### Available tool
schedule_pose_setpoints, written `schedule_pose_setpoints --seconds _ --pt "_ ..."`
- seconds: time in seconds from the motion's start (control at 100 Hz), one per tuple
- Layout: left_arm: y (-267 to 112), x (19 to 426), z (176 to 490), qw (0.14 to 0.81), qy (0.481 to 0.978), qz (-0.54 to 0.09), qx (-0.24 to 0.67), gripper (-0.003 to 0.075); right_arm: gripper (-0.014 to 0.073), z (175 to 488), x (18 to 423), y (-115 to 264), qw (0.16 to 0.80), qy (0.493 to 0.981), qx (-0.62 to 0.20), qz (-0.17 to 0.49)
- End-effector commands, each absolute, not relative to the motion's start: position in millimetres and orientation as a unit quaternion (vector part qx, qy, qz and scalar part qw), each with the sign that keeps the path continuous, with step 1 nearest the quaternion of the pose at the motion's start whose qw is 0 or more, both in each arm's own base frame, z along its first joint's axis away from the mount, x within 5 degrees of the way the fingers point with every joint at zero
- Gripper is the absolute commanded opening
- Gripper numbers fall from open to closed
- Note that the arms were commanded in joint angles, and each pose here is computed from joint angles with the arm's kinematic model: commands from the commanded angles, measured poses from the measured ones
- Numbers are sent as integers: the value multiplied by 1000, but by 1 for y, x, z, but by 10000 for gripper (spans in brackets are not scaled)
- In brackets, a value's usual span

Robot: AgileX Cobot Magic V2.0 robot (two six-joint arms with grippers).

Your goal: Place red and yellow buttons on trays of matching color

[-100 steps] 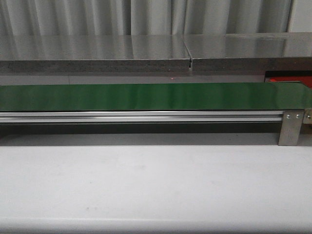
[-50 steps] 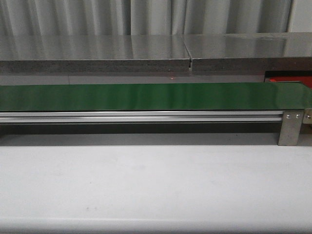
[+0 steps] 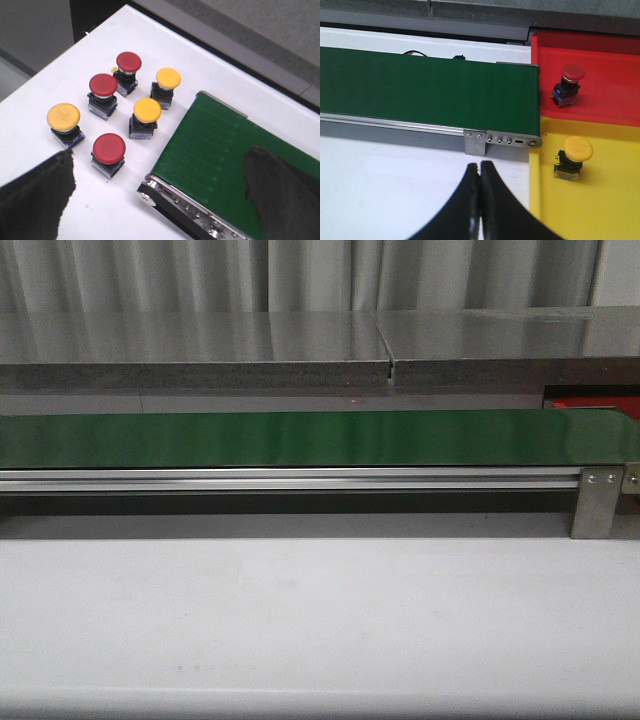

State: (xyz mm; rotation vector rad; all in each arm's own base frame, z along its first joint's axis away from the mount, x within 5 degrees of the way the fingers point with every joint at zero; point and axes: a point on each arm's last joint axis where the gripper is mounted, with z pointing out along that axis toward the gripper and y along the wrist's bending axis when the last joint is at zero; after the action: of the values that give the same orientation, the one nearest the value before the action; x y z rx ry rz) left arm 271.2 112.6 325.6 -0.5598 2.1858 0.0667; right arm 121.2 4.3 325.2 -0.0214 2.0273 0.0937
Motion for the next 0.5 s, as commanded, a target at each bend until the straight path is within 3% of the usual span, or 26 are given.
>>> schedule_pose_setpoints --seconds 0.0,0.23,0.49 --pt "124 292 333 443 868 33 -220 638 -118 339 123 3 568 822 -5 35" --pt "142 333 297 380 898 29 -220 638 -118 339 123 3 568 822 -5 35" --pt "153 352 271 340 915 31 -217 638 -118 339 123 3 568 822 -5 35"
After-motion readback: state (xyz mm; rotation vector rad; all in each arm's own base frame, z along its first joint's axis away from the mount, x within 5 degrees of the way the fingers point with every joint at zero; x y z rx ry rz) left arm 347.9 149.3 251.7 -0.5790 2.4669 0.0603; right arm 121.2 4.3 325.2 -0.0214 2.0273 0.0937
